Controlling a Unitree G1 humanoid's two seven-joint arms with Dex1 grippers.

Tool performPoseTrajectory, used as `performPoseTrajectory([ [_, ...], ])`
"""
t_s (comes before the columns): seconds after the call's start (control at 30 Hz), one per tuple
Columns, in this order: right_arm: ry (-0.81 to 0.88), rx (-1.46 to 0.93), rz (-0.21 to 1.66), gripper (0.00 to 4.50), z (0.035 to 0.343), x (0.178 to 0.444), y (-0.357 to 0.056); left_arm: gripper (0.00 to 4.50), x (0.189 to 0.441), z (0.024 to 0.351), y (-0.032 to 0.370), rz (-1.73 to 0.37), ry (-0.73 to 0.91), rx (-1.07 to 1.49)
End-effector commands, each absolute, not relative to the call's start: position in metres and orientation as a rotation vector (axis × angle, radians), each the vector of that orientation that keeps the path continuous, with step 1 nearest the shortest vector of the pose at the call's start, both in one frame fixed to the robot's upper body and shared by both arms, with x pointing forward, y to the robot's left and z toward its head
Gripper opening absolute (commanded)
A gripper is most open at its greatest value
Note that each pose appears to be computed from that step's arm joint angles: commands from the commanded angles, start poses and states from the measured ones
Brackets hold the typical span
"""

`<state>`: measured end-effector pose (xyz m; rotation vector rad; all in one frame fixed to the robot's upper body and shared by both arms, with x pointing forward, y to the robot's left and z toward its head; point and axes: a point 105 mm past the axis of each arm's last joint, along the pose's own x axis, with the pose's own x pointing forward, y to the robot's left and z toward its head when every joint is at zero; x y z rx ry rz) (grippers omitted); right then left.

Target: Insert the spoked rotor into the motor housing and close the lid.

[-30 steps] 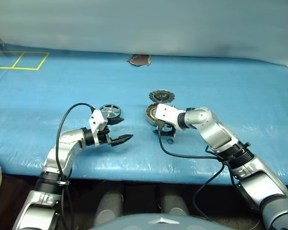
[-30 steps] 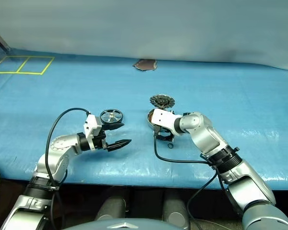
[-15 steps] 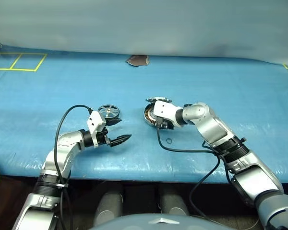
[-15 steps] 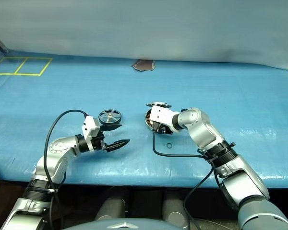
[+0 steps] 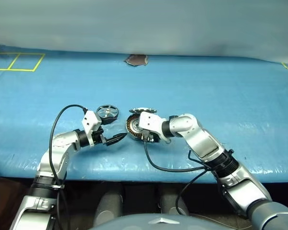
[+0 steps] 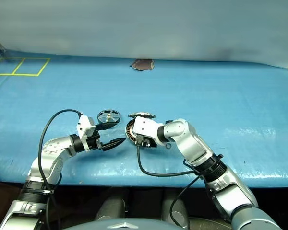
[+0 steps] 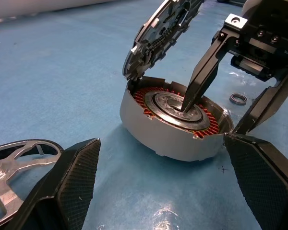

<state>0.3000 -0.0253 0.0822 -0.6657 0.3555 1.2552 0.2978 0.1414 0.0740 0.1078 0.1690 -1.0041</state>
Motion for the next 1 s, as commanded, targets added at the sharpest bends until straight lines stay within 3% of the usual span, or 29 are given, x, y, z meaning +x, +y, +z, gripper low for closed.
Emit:
performPoseTrajectory([
  [0.03,0.336,-0.639,1.251,2.08,0.083,0.299,-0.019,4.5,0.299,0.09,0.142,-1.002,0.106,0.137],
  [0.2,0.385,-0.625,1.137,2.08,0.071,0.316,-0.031,4.5,0.298,0.089,0.141,-1.004,0.107,0.14],
  [0.33,0.394,-0.572,1.153,2.08,0.073,0.313,-0.029,4.5,0.298,0.089,0.141,-1.002,0.108,0.142],
  [0.47,0.355,-0.559,1.132,3.21,0.08,0.315,-0.029,4.5,0.298,0.089,0.14,-1.005,0.108,0.14],
  [0.73,0.16,-0.371,1.096,3.21,0.133,0.3,-0.026,4.5,0.298,0.088,0.138,-1.018,0.116,0.135],
  [0.87,0.055,-0.222,0.981,3.21,0.158,0.294,-0.045,4.5,0.297,0.088,0.135,-1.045,0.119,0.123],
  [1.0,0.124,-0.195,0.846,3.21,0.136,0.283,-0.082,4.5,0.295,0.089,0.131,-1.08,0.126,0.103],
])
